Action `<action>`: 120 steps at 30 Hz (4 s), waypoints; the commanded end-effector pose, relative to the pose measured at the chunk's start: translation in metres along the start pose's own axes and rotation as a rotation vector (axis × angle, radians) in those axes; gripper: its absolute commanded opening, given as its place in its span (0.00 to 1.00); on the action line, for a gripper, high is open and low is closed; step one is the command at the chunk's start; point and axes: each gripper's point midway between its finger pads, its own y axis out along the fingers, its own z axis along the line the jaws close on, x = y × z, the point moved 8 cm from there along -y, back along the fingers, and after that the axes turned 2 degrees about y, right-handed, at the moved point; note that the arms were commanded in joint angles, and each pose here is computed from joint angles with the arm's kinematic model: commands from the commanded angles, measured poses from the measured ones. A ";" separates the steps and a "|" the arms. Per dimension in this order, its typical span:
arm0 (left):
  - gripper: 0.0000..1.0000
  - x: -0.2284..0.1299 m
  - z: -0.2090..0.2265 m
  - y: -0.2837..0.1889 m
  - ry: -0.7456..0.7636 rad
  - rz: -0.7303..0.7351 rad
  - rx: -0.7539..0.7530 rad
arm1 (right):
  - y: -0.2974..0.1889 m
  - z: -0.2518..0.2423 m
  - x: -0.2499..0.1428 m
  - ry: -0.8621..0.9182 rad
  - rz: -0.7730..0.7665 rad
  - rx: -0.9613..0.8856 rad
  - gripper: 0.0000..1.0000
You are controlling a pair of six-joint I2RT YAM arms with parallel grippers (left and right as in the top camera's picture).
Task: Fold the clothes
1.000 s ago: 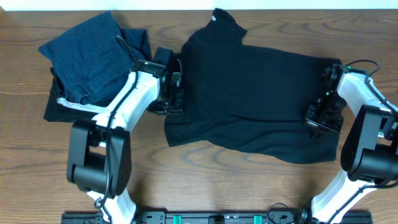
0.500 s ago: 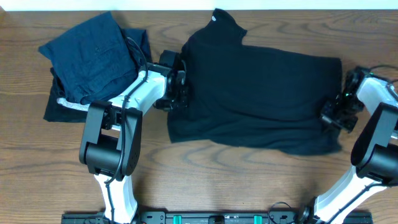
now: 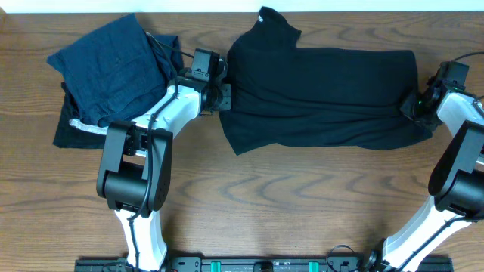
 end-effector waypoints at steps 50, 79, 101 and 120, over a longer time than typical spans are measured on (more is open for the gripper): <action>0.69 -0.106 -0.050 -0.026 -0.163 0.348 0.079 | 0.036 -0.007 -0.041 0.017 0.234 0.049 0.57; 0.06 -0.097 -0.060 -0.033 -0.269 0.321 0.000 | 0.036 -0.006 -0.042 0.018 0.241 0.061 0.57; 0.06 -0.023 -0.086 -0.074 -0.201 -0.111 -0.154 | 0.035 -0.006 -0.042 0.019 0.247 0.060 0.61; 0.31 0.030 -0.084 0.007 -0.064 -0.500 -0.188 | 0.035 -0.003 -0.042 0.021 0.251 0.088 0.61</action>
